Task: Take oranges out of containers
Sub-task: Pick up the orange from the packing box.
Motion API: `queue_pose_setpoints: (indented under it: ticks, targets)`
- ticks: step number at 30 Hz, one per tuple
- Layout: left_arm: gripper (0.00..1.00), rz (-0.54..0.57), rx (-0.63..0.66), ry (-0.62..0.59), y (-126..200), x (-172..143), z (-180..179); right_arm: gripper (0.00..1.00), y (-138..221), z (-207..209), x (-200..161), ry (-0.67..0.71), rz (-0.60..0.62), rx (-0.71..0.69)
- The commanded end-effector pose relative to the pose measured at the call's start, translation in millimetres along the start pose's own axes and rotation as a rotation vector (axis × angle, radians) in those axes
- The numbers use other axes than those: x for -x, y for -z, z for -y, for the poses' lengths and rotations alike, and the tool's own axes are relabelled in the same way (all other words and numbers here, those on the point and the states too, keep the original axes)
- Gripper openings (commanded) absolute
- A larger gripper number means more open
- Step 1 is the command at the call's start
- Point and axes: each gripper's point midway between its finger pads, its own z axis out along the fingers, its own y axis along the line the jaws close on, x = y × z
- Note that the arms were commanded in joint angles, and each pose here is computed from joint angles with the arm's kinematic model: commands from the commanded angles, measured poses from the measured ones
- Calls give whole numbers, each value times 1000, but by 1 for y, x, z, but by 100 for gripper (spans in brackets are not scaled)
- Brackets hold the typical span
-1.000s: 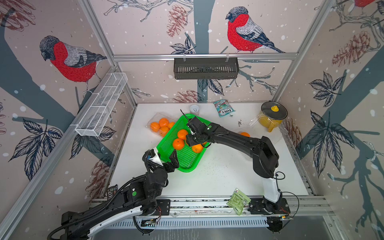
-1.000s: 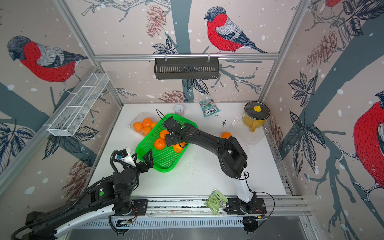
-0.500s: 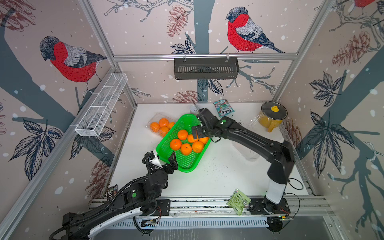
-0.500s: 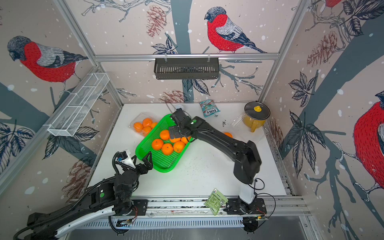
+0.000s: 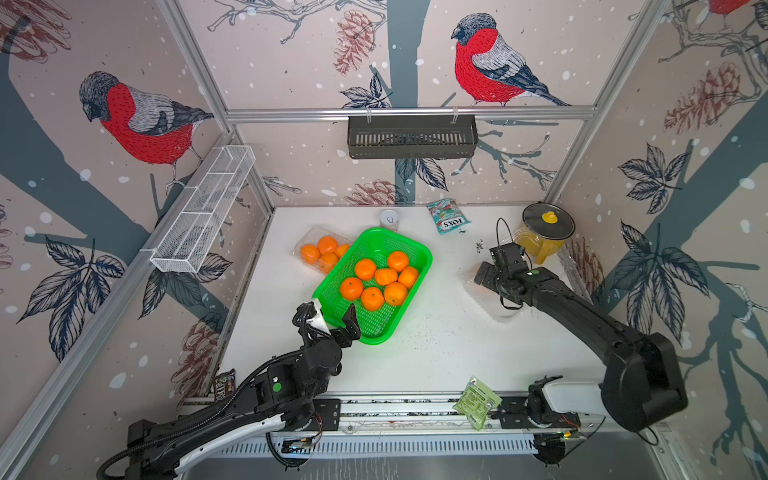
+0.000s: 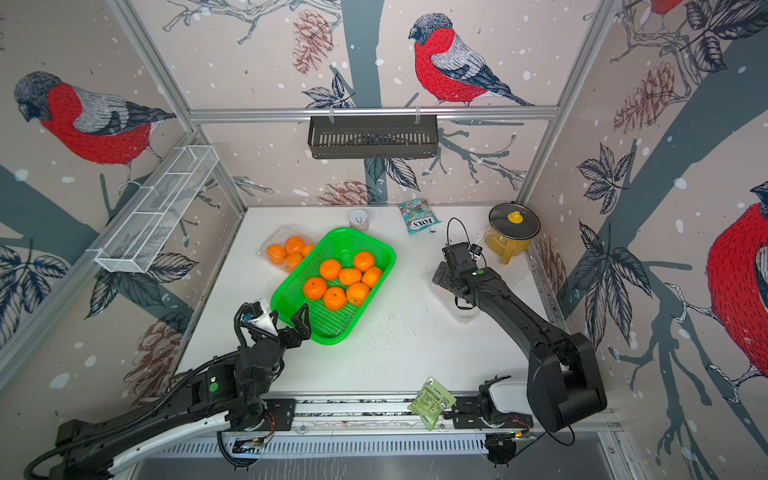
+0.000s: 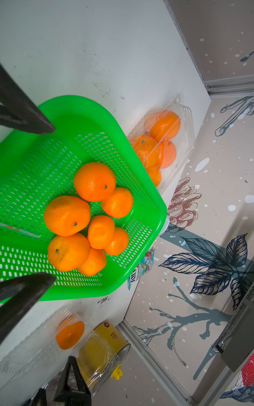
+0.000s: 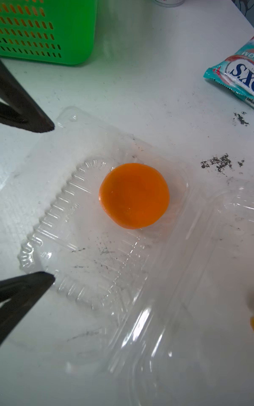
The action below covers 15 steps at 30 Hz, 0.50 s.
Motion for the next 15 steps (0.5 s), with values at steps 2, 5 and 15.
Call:
queue_pose_setpoints:
  ticks: [2, 5, 15]
  targets:
    - [96, 11, 3, 16, 1, 3, -1, 98, -21, -8, 4, -12, -16, 30]
    - [97, 9, 2, 22, 1, 2, -2, 97, -36, -5, 4, 6, -26, 15]
    - [97, 10, 7, 16, 0, 2, -1, 90, -65, -9, 14, 103, -43, -13]
